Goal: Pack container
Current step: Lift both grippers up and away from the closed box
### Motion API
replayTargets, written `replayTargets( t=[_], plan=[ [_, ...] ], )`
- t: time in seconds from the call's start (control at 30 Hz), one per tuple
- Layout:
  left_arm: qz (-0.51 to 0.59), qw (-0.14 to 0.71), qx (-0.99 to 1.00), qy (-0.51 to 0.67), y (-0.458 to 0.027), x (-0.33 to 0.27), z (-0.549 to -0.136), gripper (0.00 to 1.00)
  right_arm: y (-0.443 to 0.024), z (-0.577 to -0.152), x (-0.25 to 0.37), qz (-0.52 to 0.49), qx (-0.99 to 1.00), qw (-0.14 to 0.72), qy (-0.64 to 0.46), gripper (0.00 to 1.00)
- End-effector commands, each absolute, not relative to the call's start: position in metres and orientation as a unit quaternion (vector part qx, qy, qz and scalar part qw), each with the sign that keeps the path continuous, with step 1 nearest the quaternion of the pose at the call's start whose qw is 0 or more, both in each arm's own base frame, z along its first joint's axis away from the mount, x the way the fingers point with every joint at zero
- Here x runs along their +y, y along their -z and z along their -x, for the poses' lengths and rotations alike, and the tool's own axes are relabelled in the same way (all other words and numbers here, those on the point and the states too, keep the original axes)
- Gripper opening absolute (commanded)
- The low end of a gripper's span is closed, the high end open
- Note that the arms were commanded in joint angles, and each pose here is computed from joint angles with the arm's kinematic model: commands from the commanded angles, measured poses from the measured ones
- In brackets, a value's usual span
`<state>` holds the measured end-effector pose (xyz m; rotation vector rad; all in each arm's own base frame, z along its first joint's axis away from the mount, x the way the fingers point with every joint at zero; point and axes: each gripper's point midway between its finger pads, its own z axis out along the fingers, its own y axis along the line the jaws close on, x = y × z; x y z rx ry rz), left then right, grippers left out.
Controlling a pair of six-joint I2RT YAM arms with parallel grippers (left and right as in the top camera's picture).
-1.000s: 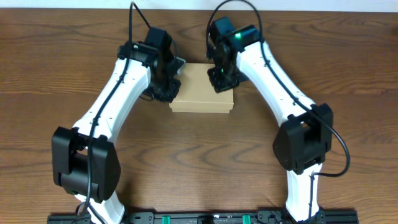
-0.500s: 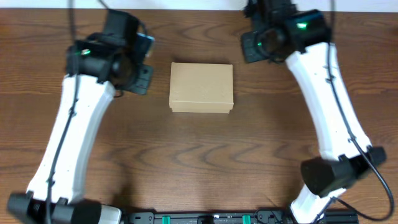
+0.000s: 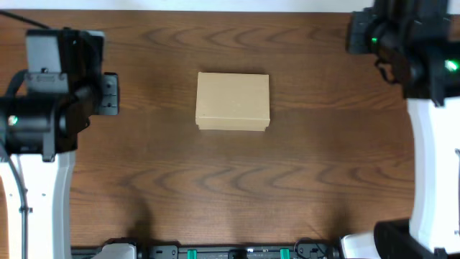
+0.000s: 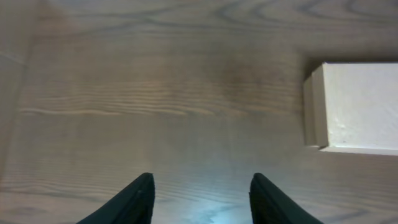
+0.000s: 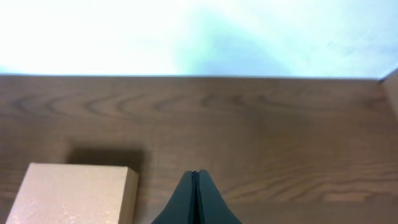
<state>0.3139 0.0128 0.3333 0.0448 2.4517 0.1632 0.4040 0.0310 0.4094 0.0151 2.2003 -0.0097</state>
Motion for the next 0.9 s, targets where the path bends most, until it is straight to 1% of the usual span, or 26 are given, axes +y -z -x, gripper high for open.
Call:
replayTargets(
  t=[0.0, 0.03, 0.1, 0.13, 0.17, 0.2, 0.23, 0.3, 0.33, 0.37, 0.87],
  plan=[
    [-0.002, 0.349, 0.933, -0.084, -0.345, 0.023, -0.309, 0.54, -0.434, -0.389, 0.024, 0.013, 0.876, 0.482, 0.025, 0.01],
    [-0.002, 0.349, 0.933, -0.084, -0.345, 0.023, -0.308, 0.55, -0.436, -0.387, 0.023, 0.015, 0.875, 0.484, 0.026, 0.01],
    [-0.002, 0.347, 0.934, -0.084, -0.344, 0.023, -0.307, 0.59, -0.438, -0.382, 0.023, 0.015, 0.874, 0.485, 0.026, 0.02],
    [-0.002, 0.346, 0.934, -0.084, -0.344, 0.023, -0.307, 0.80, -0.438, -0.381, 0.023, 0.015, 0.875, 0.483, 0.026, 0.04],
    [-0.002, 0.346, 0.935, -0.084, -0.344, 0.023, -0.307, 0.95, -0.437, -0.379, 0.023, 0.015, 0.876, 0.481, 0.026, 0.09],
    [-0.002, 0.346, 0.935, -0.084, -0.344, 0.023, -0.307, 0.95, -0.435, -0.378, 0.022, 0.015, 0.878, 0.477, 0.026, 0.20],
    [-0.002, 0.346, 0.935, -0.084, -0.344, 0.023, -0.307, 0.95, -0.434, -0.377, 0.022, 0.015, 0.880, 0.474, 0.026, 0.36],
    [-0.002, 0.346, 0.934, -0.084, -0.344, 0.023, -0.307, 0.95, -0.430, -0.375, 0.022, 0.016, 0.884, 0.467, 0.027, 0.56],
    [-0.002, 0.346, 0.934, -0.085, -0.344, 0.023, -0.307, 0.95, -0.429, -0.374, 0.022, 0.016, 0.885, 0.464, 0.027, 0.92],
    [-0.002, 0.346, 0.934, -0.084, -0.344, 0.023, -0.307, 0.96, -0.428, -0.374, 0.022, 0.017, 0.886, 0.463, 0.028, 0.99],
    [-0.003, 0.344, 0.935, -0.084, -0.343, 0.023, -0.306, 0.95, -0.427, -0.373, 0.022, 0.017, 0.887, 0.461, 0.028, 0.99]
  ],
)
